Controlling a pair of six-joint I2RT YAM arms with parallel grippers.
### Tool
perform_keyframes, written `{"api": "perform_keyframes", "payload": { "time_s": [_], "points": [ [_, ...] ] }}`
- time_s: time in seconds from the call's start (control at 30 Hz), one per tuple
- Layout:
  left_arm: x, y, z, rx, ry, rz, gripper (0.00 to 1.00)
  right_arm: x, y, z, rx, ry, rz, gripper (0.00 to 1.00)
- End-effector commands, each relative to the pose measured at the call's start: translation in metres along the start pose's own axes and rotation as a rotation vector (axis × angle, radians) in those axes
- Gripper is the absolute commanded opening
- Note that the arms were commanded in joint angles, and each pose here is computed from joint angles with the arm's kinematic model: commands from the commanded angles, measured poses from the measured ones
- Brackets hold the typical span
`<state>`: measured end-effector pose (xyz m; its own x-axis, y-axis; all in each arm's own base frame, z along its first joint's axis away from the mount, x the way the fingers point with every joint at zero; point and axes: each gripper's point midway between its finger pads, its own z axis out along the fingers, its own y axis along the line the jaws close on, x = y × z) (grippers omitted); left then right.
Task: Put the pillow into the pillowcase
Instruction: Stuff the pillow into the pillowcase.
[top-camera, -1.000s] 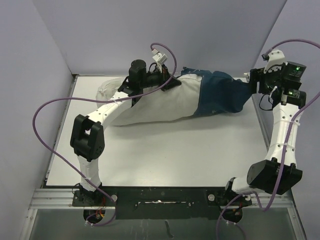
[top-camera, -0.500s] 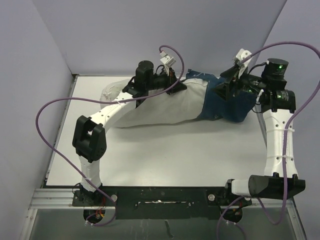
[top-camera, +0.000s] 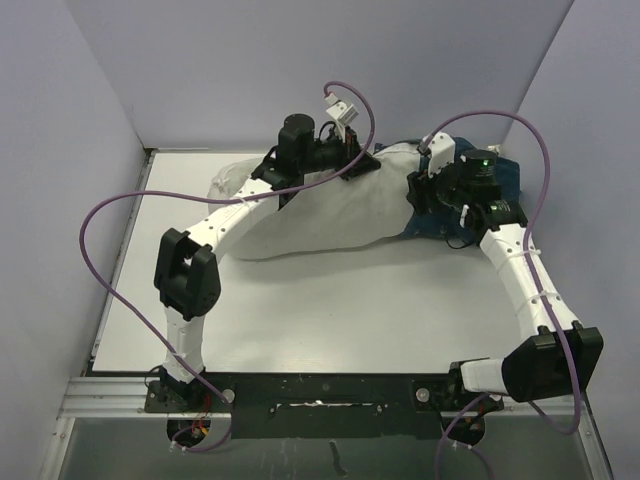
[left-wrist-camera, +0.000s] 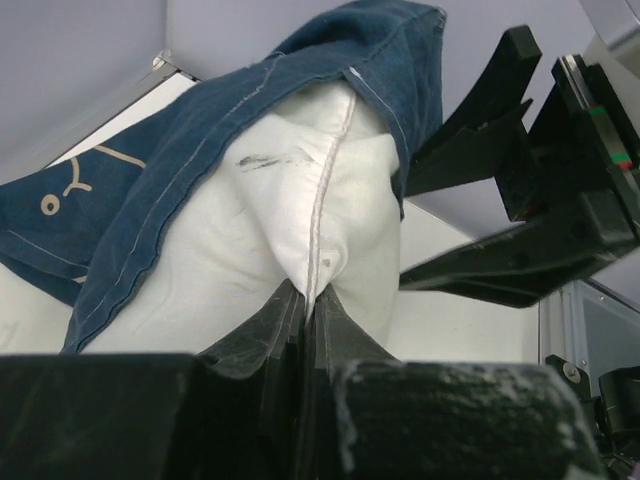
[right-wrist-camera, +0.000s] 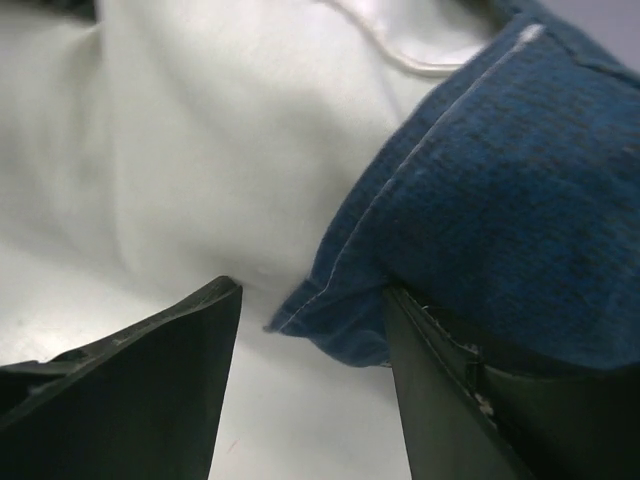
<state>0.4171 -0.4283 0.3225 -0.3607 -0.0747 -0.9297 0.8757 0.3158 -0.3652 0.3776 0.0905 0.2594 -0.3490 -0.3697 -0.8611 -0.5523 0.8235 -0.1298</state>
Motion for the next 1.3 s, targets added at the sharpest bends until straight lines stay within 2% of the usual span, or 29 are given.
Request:
{"api": "perform_keyframes", "payload": {
  "time_s": [0.0,0.07,0.17,0.2,0.27,0.33,0.4,0.67,0.73,0.8,0.9,0.97,1.07,1.13,1.27],
  "points": [
    [-0.054,-0.028,0.003,0.047,-0.142,0.084,0.00,-0.055,-0.061,-0.003,0.303,-0.154,-0.002,0.52],
    [-0.054,-0.029,0.003,0.046,-0.145,0.085,0.00,-0.060,-0.067,0.000,0.319,-0.158,-0.009,0.40],
    [-0.050,-0.028,0.003,0.042,-0.143,0.078,0.00,-0.072,-0.061,0.000,0.268,-0.173,-0.033,0.16],
    [-0.050,-0.027,0.004,0.041,-0.143,0.076,0.00,-0.077,-0.052,-0.001,0.218,-0.181,-0.041,0.13],
    [-0.048,-0.025,0.005,0.038,-0.140,0.074,0.00,-0.095,-0.018,-0.008,0.018,-0.223,-0.119,0.10],
    [-0.048,-0.023,0.008,0.037,-0.138,0.073,0.00,-0.105,0.029,-0.022,-0.249,-0.276,-0.263,0.05],
    [-0.048,-0.021,0.011,0.039,-0.137,0.070,0.00,-0.115,0.058,-0.032,-0.408,-0.334,-0.312,0.00],
    [-0.038,-0.026,0.027,0.079,-0.124,0.051,0.00,-0.165,0.080,-0.009,-0.670,-0.426,-0.136,0.00],
    [-0.038,-0.026,0.027,0.080,-0.133,0.048,0.00,-0.169,0.088,0.001,-0.716,-0.415,-0.088,0.00],
    [-0.041,-0.025,0.023,0.076,-0.148,0.049,0.00,-0.164,0.078,0.017,-0.669,-0.368,-0.027,0.00],
    [-0.047,-0.014,0.016,0.050,-0.172,0.054,0.00,-0.143,0.036,0.053,-0.524,-0.286,0.045,0.00],
    [-0.059,-0.003,0.012,0.032,-0.196,0.059,0.00,-0.142,0.017,0.069,-0.490,-0.273,0.071,0.00],
    [-0.082,0.012,0.009,0.005,-0.231,0.090,0.00,-0.169,0.017,0.083,-0.491,-0.321,0.000,0.00],
    [-0.102,0.024,0.006,-0.019,-0.257,0.127,0.00,-0.207,0.020,0.079,-0.487,-0.408,-0.074,0.00],
    [-0.156,0.028,-0.008,-0.076,-0.327,0.280,0.00,-0.277,0.034,0.045,-0.520,-0.618,-0.211,0.00]
  ]
}}
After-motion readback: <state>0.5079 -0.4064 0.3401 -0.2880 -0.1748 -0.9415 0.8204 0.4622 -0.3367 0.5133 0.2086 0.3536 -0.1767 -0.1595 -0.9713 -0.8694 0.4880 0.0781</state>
